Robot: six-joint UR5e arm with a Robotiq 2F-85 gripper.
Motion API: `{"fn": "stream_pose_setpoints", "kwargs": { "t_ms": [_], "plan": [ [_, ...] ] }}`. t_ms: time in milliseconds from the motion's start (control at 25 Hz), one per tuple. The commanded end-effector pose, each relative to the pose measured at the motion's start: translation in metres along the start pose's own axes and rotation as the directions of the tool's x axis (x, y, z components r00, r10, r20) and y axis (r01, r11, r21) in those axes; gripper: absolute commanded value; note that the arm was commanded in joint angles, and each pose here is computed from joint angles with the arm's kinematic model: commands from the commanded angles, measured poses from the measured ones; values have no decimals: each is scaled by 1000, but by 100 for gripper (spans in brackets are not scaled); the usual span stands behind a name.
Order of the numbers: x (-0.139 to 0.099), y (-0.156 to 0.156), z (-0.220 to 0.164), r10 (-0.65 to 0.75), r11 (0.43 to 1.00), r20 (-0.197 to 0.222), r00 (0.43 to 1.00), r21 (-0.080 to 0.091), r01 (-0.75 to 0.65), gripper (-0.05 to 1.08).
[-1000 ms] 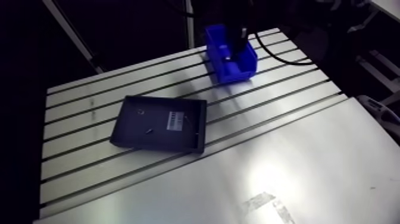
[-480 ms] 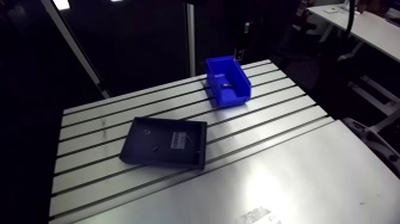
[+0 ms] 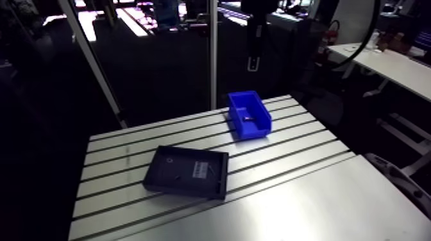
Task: Pick up the M10 bolt from the tray and put it into the blue bin.
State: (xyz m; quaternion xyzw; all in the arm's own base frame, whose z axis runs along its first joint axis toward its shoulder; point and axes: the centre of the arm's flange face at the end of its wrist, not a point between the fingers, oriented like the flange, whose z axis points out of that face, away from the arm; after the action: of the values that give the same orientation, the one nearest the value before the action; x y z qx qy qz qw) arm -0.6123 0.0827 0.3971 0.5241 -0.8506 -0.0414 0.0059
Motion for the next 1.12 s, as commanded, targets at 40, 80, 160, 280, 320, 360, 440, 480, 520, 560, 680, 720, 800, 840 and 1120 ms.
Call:
{"fn": "stream_pose_setpoints", "kwargs": {
  "t_ms": [40, 80, 160, 280, 320, 360, 440, 480, 520, 560, 680, 720, 800, 840, 1120],
  "plan": [
    [31, -63, -81, 489, 870, 24, 872, 58, -490, 1],
    [33, -65, -83, 533, 843, 24, 846, 69, -533, 1],
    [33, -70, -91, 607, 792, 20, 795, 76, -606, 1],
    [31, -78, -98, 712, 698, 30, 702, 78, -712, 1],
    [31, -82, -101, 746, 661, 32, 665, 73, -746, 1],
    [31, -86, -103, 771, 633, 33, 635, 69, -771, 1],
    [41, -94, -107, 809, 584, 37, 587, 64, -809, 1],
    [42, -95, -107, 824, 562, 42, 565, 61, -825, 1],
    [42, -96, -106, 840, 536, 53, 539, 63, -842, 1],
    [37, -96, -104, 853, 514, 72, 518, 67, -855, 1],
    [31, -98, -98, 873, 473, 99, 478, 74, -878, 1],
    [29, -104, -102, 884, 453, 93, 458, 70, -889, 1],
    [29, -108, -100, 900, 419, 98, 425, 72, -905, 1],
    [29, -109, -98, 905, 407, 102, 412, 71, -911, 1],
    [34, -117, -104, 932, 345, 99, 350, 64, -936, 1]
  ]
}}
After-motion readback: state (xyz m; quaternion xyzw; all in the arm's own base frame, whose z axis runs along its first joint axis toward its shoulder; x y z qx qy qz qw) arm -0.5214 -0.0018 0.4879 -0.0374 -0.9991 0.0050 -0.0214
